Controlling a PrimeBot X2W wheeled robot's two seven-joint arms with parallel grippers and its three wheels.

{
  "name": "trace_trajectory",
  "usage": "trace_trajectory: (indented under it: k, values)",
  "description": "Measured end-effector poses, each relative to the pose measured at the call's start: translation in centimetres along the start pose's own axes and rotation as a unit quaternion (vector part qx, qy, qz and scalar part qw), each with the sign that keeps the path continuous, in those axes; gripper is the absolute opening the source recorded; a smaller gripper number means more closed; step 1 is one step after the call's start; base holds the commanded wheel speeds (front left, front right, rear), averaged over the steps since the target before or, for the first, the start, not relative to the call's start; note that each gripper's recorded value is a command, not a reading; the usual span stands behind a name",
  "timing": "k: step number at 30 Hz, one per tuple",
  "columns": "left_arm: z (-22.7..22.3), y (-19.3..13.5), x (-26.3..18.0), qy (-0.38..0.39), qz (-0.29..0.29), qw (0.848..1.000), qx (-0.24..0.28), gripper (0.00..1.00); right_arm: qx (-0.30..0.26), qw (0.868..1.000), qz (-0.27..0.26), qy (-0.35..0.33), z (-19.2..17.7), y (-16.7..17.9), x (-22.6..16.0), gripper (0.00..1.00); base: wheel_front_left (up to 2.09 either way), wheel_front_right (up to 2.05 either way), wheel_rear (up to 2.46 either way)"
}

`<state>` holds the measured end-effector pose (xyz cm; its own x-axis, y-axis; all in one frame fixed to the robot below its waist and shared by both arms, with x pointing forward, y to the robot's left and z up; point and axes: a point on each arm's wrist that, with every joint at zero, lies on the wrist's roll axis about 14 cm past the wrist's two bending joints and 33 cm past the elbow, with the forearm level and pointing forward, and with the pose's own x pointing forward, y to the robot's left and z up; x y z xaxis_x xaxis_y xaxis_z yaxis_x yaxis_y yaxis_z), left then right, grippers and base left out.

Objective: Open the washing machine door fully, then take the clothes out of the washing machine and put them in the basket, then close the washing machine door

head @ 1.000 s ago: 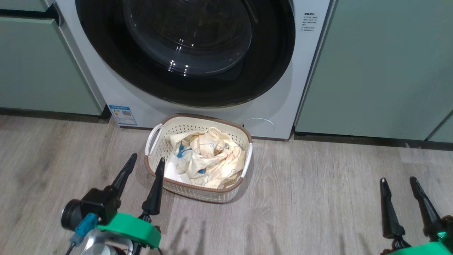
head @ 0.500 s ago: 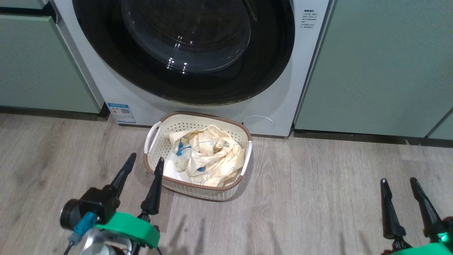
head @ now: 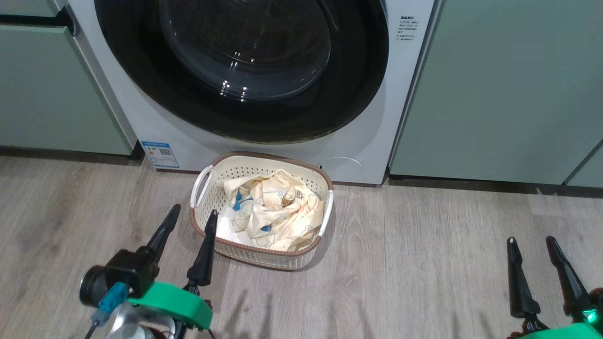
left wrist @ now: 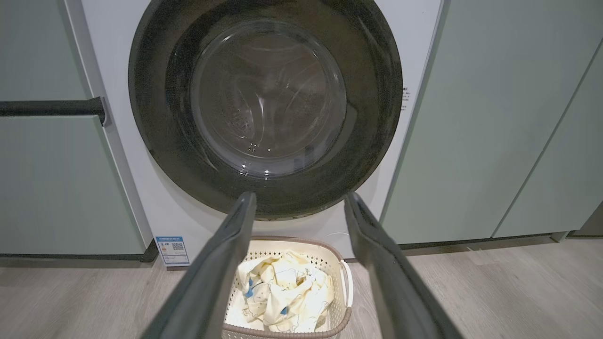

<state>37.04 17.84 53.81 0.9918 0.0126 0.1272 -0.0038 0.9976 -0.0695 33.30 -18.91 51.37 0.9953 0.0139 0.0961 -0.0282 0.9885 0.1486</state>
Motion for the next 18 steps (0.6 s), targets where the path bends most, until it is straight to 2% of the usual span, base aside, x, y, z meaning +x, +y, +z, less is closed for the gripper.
trace_trajectory:
  k: [4, 5, 11, 18]
  values:
    - [0.0, -0.1, 0.0, 0.000, -0.002, 1.000, -0.001, 1.00, 0.000, 1.000, -0.001, -0.002, 0.1, -0.1, -0.1, 1.00, 0.00, 0.00, 0.00]
    - [-0.1, -0.2, -0.1, 0.002, -0.002, 1.000, -0.003, 0.00, 0.000, 1.000, -0.001, -0.001, 0.1, -0.1, -0.1, 0.00, 0.00, 0.00, 0.00]
    - [-4.3, -0.1, -1.9, 0.070, 0.007, 0.997, -0.009, 0.00, 0.008, 0.998, -0.011, 0.061, -3.7, -0.5, -1.8, 0.00, 0.00, 0.00, 0.00]
    - [-5.0, 0.1, -2.4, 0.087, 0.013, 0.995, -0.049, 0.00, 0.049, 0.996, -0.023, 0.067, -4.1, -0.7, -1.9, 0.00, 0.00, 0.00, 0.00]
